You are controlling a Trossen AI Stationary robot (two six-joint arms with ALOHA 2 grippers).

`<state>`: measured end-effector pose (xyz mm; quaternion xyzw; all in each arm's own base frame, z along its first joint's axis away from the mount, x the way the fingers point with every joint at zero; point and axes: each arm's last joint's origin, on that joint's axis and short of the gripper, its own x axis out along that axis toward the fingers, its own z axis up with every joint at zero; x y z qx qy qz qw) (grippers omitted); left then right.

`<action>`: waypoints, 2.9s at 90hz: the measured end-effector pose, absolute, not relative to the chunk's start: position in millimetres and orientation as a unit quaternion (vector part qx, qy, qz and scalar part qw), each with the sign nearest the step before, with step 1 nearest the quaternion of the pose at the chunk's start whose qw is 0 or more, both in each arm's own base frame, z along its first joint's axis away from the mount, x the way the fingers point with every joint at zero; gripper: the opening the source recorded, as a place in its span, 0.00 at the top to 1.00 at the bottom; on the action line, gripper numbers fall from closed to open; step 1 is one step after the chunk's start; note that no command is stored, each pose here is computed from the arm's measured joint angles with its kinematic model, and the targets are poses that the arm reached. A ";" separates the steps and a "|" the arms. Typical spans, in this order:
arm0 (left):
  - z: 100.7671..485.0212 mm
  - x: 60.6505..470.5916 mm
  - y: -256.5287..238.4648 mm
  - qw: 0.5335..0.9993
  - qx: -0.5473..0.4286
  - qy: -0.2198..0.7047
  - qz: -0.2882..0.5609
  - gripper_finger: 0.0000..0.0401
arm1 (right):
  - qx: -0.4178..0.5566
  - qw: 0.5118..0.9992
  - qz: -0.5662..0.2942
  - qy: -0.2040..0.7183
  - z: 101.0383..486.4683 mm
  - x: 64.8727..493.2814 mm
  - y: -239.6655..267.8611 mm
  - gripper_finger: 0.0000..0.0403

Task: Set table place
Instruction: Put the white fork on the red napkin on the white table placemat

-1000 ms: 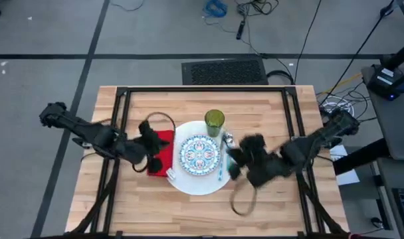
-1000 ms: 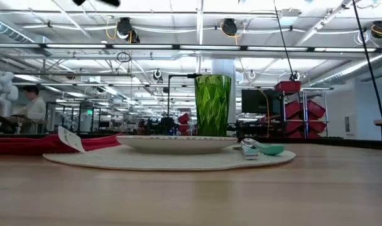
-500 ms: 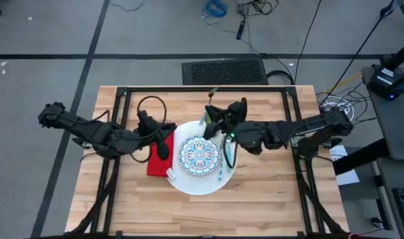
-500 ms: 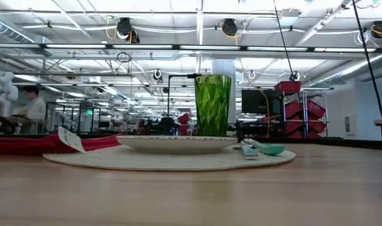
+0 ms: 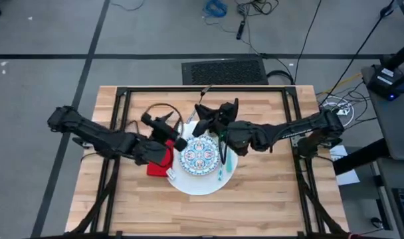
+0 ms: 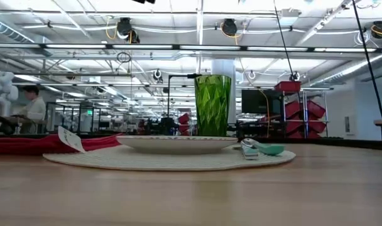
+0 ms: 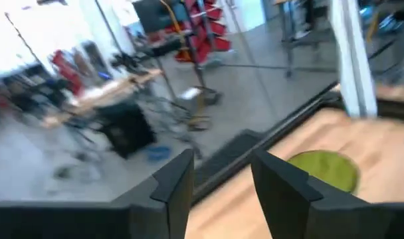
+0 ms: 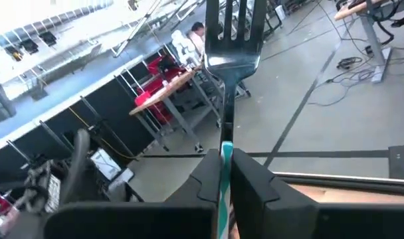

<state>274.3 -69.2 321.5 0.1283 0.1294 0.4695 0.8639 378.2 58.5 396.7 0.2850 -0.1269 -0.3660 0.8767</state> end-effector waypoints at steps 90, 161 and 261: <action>348.9 291.6 -73.2 0.914 0.083 0.041 0.394 0.65 | 0.241 0.899 -0.355 -0.089 392.5 377.6 67.3 0.99; 347.1 293.3 -72.8 0.928 0.093 0.048 0.358 0.96 | 0.236 0.911 -0.331 -0.073 391.7 377.7 69.6 0.96; 322.6 165.9 -40.1 0.857 -0.406 0.094 0.304 0.97 | 0.125 0.955 -0.269 0.019 417.4 317.1 115.4 0.65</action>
